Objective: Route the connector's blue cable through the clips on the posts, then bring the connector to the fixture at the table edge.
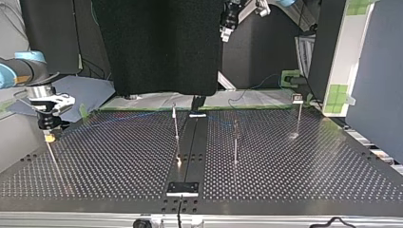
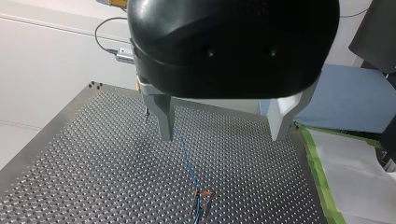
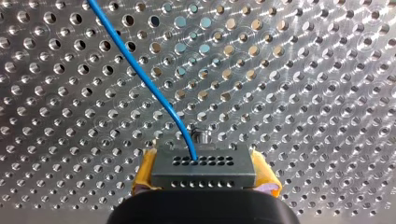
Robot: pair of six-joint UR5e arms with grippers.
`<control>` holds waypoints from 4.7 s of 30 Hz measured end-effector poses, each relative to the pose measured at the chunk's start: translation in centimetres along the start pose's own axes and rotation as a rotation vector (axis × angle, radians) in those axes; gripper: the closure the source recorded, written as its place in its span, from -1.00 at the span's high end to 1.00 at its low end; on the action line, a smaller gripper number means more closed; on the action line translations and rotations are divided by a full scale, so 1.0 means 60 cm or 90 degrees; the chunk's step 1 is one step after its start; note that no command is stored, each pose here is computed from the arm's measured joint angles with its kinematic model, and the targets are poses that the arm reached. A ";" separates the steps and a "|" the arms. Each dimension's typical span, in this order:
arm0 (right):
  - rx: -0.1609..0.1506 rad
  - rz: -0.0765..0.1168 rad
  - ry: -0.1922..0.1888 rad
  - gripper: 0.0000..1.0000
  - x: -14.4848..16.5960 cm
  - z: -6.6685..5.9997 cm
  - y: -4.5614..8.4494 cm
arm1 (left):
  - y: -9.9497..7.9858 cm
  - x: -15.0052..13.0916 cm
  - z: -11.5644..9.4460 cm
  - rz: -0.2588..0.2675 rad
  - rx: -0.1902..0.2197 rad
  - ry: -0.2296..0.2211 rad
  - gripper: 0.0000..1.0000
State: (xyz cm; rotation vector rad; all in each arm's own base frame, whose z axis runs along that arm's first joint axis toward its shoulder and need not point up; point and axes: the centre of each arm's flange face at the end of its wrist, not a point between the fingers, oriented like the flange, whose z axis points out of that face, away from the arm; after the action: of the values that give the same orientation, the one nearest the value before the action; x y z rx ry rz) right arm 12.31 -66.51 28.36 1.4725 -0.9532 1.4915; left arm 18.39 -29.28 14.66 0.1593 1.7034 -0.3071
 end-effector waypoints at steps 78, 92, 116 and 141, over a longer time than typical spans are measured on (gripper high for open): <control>-0.073 -0.014 -0.006 1.00 -0.004 0.000 0.017 | 0.004 0.001 -0.002 0.004 -0.012 0.004 1.00; -0.142 -0.010 -0.017 1.00 -0.007 -0.007 0.038 | 0.004 0.001 -0.001 0.004 -0.012 0.003 1.00; -0.264 0.027 -0.084 1.00 -0.037 -0.039 0.051 | 0.004 0.001 -0.002 0.004 -0.012 0.003 1.00; -0.315 0.016 -0.044 1.00 -0.029 -0.105 -0.087 | 0.004 0.001 -0.002 0.002 -0.012 0.003 1.00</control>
State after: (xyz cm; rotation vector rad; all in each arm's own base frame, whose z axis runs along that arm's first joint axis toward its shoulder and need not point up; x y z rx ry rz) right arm 14.67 -58.78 26.24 1.1561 -1.2786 1.1174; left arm 18.35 -29.02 14.59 0.1481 1.7109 -0.2881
